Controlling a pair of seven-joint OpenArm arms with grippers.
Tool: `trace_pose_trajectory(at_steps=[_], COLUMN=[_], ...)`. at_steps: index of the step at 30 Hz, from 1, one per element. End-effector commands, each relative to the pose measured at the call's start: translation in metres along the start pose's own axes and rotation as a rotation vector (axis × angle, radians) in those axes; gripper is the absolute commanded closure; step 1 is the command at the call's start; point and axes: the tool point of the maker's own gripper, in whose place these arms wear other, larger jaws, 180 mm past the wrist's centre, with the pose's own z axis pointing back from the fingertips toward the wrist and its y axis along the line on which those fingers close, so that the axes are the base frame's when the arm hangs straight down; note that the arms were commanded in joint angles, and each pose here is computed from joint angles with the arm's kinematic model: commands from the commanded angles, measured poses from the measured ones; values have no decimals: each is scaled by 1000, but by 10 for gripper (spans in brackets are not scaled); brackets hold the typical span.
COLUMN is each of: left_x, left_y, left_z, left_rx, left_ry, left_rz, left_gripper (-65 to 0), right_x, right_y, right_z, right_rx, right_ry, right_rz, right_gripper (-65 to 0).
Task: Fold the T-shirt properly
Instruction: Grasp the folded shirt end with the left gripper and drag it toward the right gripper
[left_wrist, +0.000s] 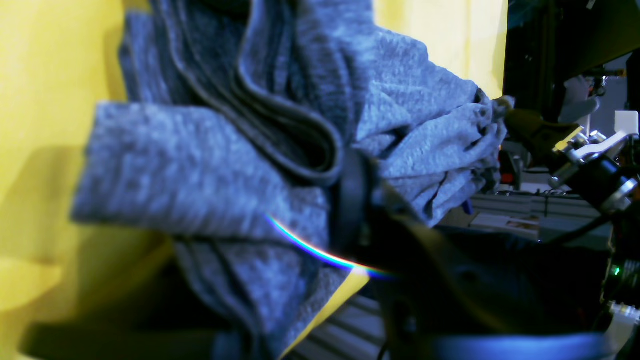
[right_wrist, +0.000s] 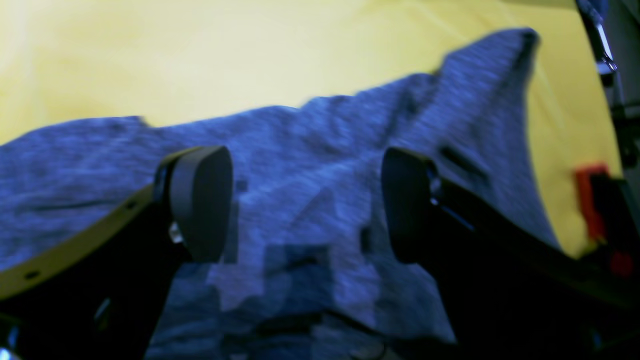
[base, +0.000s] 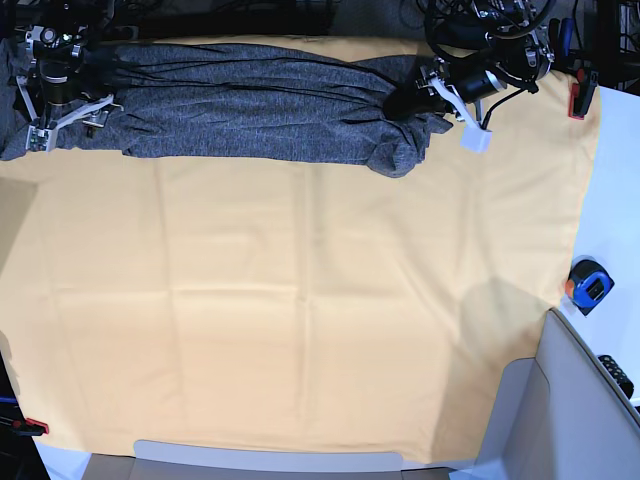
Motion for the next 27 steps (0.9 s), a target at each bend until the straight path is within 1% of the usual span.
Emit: trace_pose_trajectory(at_steps=[1, 3, 5, 9, 11, 13, 15, 18, 22, 27], left_x=[9, 10, 14, 28, 34, 33, 29, 27, 23, 19], left_y=[-10, -13, -17, -39, -57, -77, -93, -97, -104, -122], left_z=[-3, -5, -3, 1, 0, -6, -14, -17, -22, -33], left_rx=[-36, -44, -44, -58, -79, -117, -159, -171, -194, -246], left_ry=[-22, -28, -36, -84, -98, -83, -64, -52, -23, 23], left_rz=[-20, -18, -38, -109, -166, -218, -242, -249, -278, -330], left_gripper=[-6, 0, -4, 0, 0, 0, 0, 0, 0, 0], right_x=[9, 6, 2, -6, -9, -5, -7, -5, -4, -5], right_y=[-9, -21, -32, -58, -72, -85, -97, -115, -139, -159], right_z=[4, 6, 9, 17, 21, 24, 30, 38, 50, 53], right_rx=[-26, -57, -86, -158, -197, -227, -250, -274, -324, -364], right_ry=[-37, -32, -26, -12, -10, -19, -19, -43, -57, -52], right_rz=[-4, -20, -34, -65, -75, -67, -77, -100, -102, -104], right_gripper=[-459, -459, -459, -459, -460, -460, -460, -460, -460, -460])
